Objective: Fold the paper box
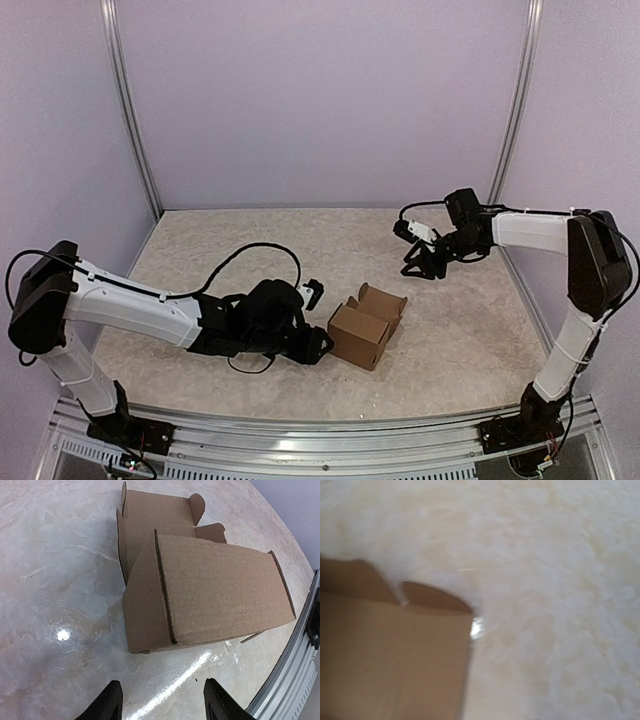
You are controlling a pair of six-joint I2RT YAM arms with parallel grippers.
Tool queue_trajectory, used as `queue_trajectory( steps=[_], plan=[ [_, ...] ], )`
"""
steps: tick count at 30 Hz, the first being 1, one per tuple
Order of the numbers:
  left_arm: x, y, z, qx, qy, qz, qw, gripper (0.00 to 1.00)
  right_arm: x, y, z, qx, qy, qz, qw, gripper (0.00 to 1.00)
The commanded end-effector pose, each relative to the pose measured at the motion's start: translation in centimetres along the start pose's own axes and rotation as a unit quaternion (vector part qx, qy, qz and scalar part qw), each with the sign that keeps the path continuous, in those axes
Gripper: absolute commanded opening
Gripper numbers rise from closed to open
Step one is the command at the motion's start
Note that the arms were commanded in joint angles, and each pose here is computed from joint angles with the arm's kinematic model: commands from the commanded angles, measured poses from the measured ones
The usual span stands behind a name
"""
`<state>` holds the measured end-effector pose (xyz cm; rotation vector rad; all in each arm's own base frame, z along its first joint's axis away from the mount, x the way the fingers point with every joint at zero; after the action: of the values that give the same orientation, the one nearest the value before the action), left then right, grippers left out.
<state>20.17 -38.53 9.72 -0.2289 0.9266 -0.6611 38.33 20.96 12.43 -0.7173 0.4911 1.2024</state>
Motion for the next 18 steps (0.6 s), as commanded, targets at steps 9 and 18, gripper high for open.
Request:
queue_trajectory(
  steps=[9, 18],
  plan=[
    [0.3, -0.6, 0.8, -0.013, 0.005, 0.013, 1.000, 0.54, 3.7, -1.3, -0.1, 0.042, 0.009, 0.031, 0.999, 0.40],
    [-2.9, -1.6, 7.2, -0.012, -0.056, 0.017, 0.998, 0.61, 0.2, -1.0, 0.8, 0.096, 0.024, -0.014, 0.995, 0.42]
  ],
)
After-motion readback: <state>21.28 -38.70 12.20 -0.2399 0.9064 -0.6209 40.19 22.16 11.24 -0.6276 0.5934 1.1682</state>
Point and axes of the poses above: each gripper's point midway between its finger pads, its own x axis out along the fingers, its own y axis along the line the jaws close on, z = x × y, the point moved 1 cm from there along -x, back along the fingers, and after that the axes turned 11 degrees about -x, right-handed, at the moved point
